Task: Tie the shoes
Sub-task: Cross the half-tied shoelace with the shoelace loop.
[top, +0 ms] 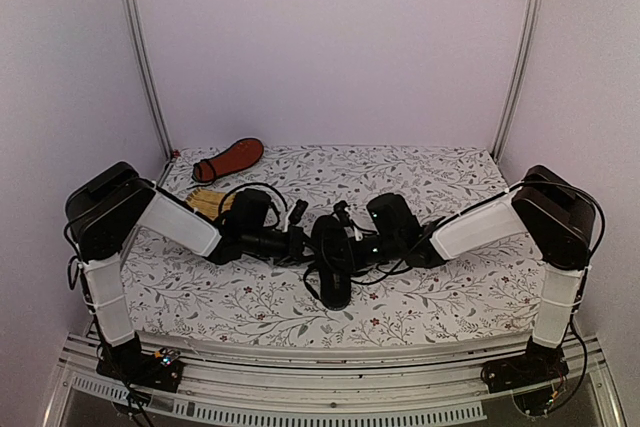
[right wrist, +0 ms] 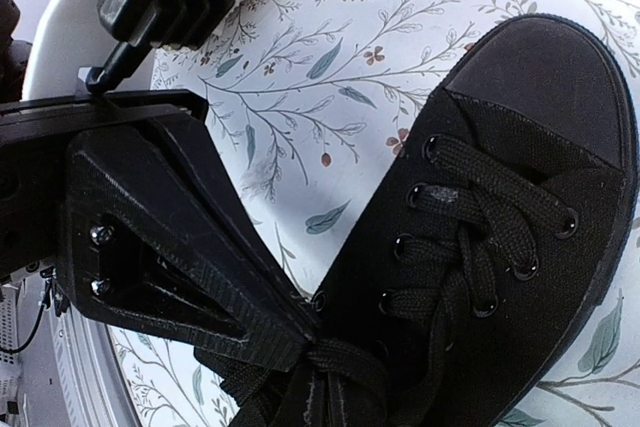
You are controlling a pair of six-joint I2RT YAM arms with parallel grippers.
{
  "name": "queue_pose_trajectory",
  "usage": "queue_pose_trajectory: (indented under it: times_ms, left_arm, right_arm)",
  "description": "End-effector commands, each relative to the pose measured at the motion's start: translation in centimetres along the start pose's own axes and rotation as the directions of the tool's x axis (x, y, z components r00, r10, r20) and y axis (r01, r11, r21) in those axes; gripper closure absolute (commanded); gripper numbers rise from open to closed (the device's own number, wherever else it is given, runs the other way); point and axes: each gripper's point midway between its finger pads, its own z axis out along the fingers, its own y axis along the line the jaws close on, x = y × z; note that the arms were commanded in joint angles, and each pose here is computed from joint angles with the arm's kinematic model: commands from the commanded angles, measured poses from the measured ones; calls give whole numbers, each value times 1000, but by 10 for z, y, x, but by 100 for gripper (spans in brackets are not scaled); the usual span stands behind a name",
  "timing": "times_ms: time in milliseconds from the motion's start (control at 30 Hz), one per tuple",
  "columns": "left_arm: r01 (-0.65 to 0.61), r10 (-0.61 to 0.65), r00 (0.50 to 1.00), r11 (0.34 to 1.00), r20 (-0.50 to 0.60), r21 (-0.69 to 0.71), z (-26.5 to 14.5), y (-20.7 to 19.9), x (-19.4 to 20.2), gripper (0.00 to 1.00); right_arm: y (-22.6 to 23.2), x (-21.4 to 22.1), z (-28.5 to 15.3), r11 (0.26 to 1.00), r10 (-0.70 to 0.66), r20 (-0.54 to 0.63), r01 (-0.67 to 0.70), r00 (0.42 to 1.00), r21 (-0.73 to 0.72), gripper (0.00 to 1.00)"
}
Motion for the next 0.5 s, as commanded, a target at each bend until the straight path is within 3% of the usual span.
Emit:
queue_pose_trajectory:
  times_ms: [0, 100, 300, 467]
  left_arm:
    - [-36, 34, 999, 998, 25, 49, -2, -13, -3, 100]
    - [-64, 62, 996, 998, 67, 24, -9, -16, -10, 100]
    - [-87, 88, 993, 996, 84, -17, -13, -14, -14, 100]
    - [-93, 95, 991, 995, 91, -20, -14, -16, -16, 100]
  right_arm:
    - [7, -15, -12, 1000, -11, 51, 11, 999, 8, 98]
    - [8, -19, -20, 1000, -16, 66, 14, 998, 20, 95]
    - [9, -22, -37, 999, -27, 86, 23, 996, 47, 74]
    - [1, -19, -44, 997, -27, 91, 20, 995, 72, 66]
